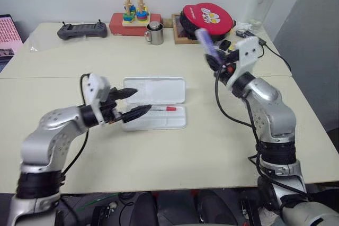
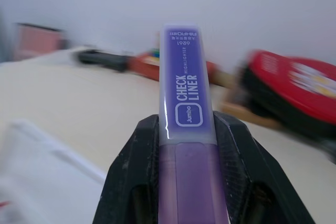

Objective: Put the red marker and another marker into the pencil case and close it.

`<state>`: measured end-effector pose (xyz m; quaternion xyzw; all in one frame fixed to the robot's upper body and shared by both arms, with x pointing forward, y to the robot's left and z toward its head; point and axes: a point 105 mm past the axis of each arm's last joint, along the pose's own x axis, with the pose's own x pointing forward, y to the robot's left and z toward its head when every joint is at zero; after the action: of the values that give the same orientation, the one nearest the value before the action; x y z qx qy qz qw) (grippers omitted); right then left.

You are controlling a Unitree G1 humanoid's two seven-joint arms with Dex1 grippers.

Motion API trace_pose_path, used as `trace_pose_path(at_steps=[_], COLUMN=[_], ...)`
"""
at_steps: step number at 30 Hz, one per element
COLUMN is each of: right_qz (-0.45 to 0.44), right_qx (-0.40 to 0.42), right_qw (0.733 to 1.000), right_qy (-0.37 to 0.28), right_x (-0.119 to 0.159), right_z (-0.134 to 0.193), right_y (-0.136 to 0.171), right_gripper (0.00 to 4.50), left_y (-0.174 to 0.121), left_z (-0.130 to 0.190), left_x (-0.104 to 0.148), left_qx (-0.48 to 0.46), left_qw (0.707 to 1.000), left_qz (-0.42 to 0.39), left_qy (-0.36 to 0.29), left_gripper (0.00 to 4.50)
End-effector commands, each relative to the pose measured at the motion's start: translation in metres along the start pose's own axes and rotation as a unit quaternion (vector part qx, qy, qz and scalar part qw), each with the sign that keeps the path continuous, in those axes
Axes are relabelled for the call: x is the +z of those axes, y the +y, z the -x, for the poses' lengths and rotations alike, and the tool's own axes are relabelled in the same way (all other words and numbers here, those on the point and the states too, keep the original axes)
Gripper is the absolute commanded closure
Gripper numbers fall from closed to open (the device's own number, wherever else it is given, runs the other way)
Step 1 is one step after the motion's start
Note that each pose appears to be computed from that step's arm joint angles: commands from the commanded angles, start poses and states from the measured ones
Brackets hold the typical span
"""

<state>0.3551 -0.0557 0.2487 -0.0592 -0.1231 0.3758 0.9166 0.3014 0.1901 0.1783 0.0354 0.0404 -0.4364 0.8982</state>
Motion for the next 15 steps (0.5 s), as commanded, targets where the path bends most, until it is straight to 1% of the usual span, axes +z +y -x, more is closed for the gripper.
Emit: trace_pose_path(at_steps=[1,2,4,6,10,12,15], right_qz=[0.061,0.068,0.081,0.095,0.118,0.122,0.125], right_qx=[0.161,0.213,0.278,0.319,0.332,0.334,0.338], right_qw=[0.984,0.972,0.949,0.930,0.918,0.914,0.910], right_qy=[0.042,0.077,0.125,0.157,0.185,0.195,0.204], right_x=[-0.008,-0.021,-0.043,-0.064,-0.085,-0.095,-0.103], right_z=[-0.011,-0.017,-0.022,-0.027,-0.031,-0.034,-0.038], right_y=[0.045,0.061,0.083,0.101,0.106,0.107,0.109], right_gripper=[3.39,3.39,3.39,3.39,3.39,3.39,3.39], left_y=[0.004,0.008,0.010,0.009,0.010,0.005,0.001], left_z=[0.027,0.037,0.048,0.057,0.062,0.066,0.072], left_x=[0.003,-0.005,-0.019,-0.021,-0.020,-0.021,-0.021], left_qx=[0.035,0.051,0.062,0.068,0.084,0.087,0.095], left_qw=[0.999,0.998,0.997,0.996,0.994,0.994,0.993], left_qz=[-0.020,-0.016,-0.015,-0.015,-0.022,-0.021,-0.021], left_qy=[0.010,0.025,0.054,0.061,0.064,0.068,0.070], left_gripper=[0.00,0.00,0.00,0.00,0.00,0.00,0.00])
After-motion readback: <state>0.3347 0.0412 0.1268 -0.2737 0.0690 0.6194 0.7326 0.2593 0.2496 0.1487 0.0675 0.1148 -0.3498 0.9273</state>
